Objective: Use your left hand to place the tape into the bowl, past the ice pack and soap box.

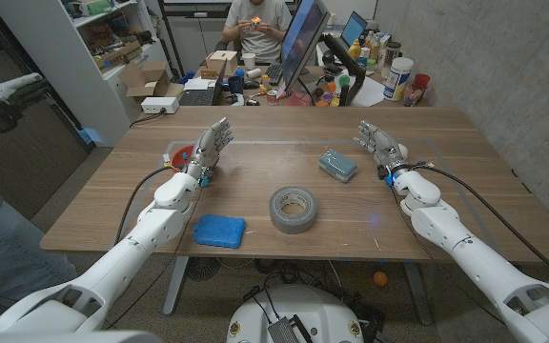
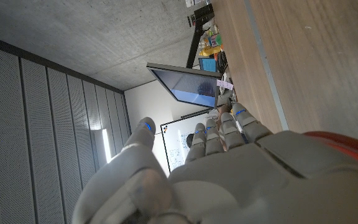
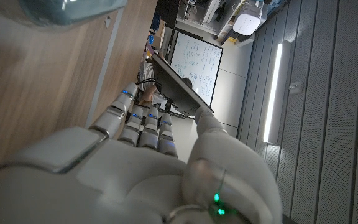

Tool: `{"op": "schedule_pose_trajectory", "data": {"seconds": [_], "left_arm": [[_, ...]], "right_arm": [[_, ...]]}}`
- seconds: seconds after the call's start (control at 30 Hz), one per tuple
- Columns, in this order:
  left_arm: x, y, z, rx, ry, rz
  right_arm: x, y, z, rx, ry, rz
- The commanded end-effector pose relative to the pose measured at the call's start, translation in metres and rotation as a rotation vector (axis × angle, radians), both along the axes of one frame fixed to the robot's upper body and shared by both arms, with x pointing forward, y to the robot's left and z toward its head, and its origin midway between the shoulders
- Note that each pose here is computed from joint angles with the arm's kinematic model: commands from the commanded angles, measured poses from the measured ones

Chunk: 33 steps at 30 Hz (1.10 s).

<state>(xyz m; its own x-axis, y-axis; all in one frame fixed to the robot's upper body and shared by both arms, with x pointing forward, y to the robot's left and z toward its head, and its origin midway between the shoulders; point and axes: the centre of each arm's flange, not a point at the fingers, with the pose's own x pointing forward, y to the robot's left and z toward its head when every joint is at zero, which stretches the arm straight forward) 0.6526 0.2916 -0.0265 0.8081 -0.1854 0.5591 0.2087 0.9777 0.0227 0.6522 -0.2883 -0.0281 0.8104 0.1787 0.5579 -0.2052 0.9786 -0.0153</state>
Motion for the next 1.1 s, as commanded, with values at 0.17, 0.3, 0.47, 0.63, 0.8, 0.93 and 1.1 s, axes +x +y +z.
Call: {"op": "schedule_pose_trajectory", "data": {"seconds": [0.17,0.3,0.47,0.63,0.8,0.93,1.1], "left_arm": [[-0.001,0.002,0.001,0.000,0.006,-0.006],[-0.002,0.001,0.000,0.000,0.005,-0.003],[-0.001,-0.001,-0.001,0.015,0.012,-0.001],[-0.002,-0.004,0.001,0.044,0.011,-0.007],[-0.005,-0.008,0.006,0.079,0.003,-0.012],[-0.005,-0.009,0.013,0.115,-0.003,-0.017],[-0.010,-0.015,0.027,0.187,-0.021,-0.034]], "right_arm": [[-0.002,0.004,-0.001,0.006,0.002,0.002],[-0.003,0.003,-0.002,0.009,0.003,-0.001],[-0.005,0.002,-0.001,0.015,-0.007,-0.010],[-0.007,-0.001,0.002,0.025,-0.023,-0.024],[-0.012,-0.005,0.008,0.032,-0.048,-0.033],[-0.021,-0.008,0.017,0.023,-0.091,-0.051],[-0.024,-0.011,0.021,0.030,-0.108,-0.068]]}}
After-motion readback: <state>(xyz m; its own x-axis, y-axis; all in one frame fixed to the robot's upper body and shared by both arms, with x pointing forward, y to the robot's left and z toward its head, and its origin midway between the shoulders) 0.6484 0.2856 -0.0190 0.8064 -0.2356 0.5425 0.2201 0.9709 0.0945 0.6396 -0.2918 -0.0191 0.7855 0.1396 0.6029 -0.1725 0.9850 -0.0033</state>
